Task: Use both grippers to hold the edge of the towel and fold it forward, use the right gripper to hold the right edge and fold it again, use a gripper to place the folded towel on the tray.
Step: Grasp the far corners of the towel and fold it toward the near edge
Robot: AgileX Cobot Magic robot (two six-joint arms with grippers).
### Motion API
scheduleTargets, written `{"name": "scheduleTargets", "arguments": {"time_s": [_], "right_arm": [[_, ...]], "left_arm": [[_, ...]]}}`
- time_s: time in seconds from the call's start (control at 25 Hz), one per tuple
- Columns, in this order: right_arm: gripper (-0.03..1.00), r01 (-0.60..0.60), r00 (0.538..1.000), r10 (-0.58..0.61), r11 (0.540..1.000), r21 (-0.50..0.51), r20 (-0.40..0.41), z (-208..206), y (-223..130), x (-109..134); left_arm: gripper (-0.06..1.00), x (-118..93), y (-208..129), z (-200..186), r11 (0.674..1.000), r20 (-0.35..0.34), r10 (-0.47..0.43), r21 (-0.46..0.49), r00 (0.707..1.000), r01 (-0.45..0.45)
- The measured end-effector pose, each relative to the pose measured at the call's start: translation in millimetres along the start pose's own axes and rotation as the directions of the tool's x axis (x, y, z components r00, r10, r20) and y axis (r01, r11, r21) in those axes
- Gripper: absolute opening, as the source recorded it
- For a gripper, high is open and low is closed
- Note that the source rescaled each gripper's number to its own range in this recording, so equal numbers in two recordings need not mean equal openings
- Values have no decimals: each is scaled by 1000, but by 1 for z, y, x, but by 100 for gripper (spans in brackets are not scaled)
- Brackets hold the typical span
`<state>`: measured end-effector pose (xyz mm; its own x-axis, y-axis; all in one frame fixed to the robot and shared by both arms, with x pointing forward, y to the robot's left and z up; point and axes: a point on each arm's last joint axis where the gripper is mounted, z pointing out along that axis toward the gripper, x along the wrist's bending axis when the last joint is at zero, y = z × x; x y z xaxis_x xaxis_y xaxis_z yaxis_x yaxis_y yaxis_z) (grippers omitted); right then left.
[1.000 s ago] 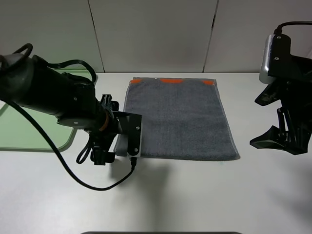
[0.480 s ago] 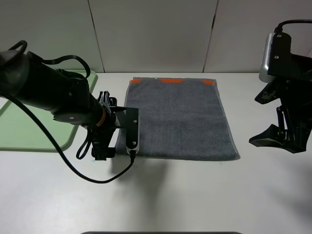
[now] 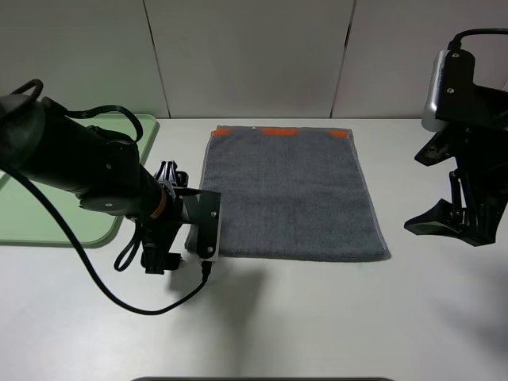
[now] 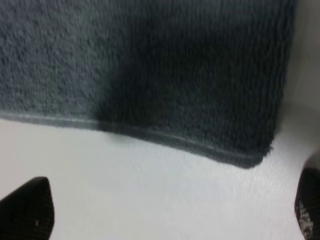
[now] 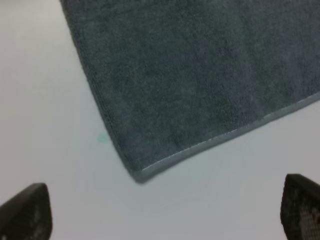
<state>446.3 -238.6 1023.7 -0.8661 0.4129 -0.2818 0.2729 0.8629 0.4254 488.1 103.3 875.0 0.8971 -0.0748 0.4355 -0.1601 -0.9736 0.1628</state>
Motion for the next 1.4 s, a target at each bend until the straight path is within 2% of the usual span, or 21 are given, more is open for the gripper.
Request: {"name": "scheduleTargets", "arguments": {"time_s": [1.04,1.28,1.4], "right_arm": [[100,0,1000,0,1000,2,-2,1,0,0],[100,2,997,2,998,58,-76,25,-7,0],[100,24,997,-18,997,70,-75,39,-9,-4]], "left_arm": [[95,-1,8,9,996,4,18,-82,1000,-18],[95,-1,9,9,996,2,19,-89,1000,-19],[95,-1,9,9,996,2,19,-92,1000,-19]]}}
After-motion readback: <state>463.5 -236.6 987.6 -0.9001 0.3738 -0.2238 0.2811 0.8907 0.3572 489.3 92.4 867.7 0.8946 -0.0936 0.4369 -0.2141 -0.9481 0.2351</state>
